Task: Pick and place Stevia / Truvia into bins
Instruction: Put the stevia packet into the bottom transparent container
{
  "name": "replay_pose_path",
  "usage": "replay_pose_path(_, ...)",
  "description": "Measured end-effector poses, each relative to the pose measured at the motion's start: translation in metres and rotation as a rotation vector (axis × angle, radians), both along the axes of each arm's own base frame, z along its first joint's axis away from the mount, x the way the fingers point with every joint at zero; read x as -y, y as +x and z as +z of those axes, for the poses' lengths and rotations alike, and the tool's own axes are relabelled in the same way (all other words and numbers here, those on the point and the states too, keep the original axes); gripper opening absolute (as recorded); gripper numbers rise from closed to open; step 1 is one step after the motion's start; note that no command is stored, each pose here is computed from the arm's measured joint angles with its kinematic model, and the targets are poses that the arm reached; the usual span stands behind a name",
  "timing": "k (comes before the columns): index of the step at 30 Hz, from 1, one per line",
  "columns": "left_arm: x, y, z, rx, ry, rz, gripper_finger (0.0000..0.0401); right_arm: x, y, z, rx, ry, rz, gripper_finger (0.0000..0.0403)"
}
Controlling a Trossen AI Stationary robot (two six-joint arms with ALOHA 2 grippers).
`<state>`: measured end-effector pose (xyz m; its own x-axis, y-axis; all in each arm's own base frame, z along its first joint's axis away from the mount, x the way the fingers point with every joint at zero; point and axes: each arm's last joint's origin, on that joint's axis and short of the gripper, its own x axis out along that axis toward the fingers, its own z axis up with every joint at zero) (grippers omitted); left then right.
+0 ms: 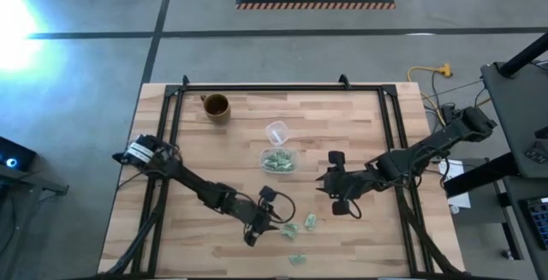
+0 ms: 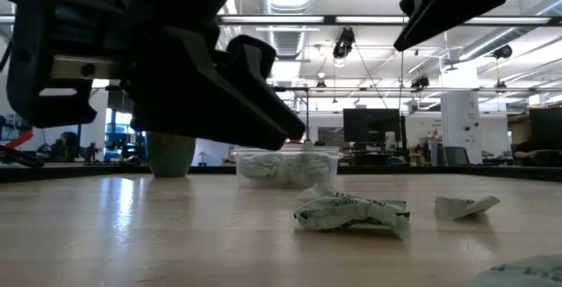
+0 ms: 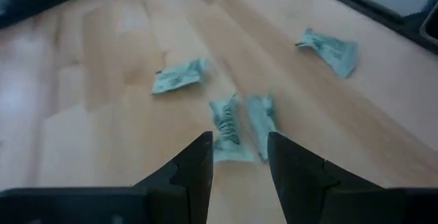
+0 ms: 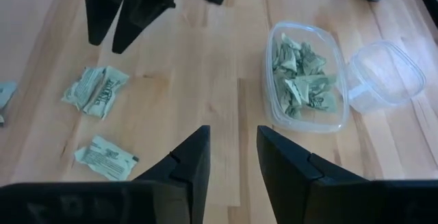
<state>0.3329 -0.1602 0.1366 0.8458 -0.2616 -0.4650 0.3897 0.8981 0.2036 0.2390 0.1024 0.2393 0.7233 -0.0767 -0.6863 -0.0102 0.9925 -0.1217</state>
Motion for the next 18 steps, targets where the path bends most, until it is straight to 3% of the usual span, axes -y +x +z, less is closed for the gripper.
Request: replay_pose_path(18, -0.012, 0.03, -0.021, -0.067, -0.098, 0.013, 0.0123, 0.0, 0.0, -0.001, -0.002, 0.002, -0.003, 0.0104)
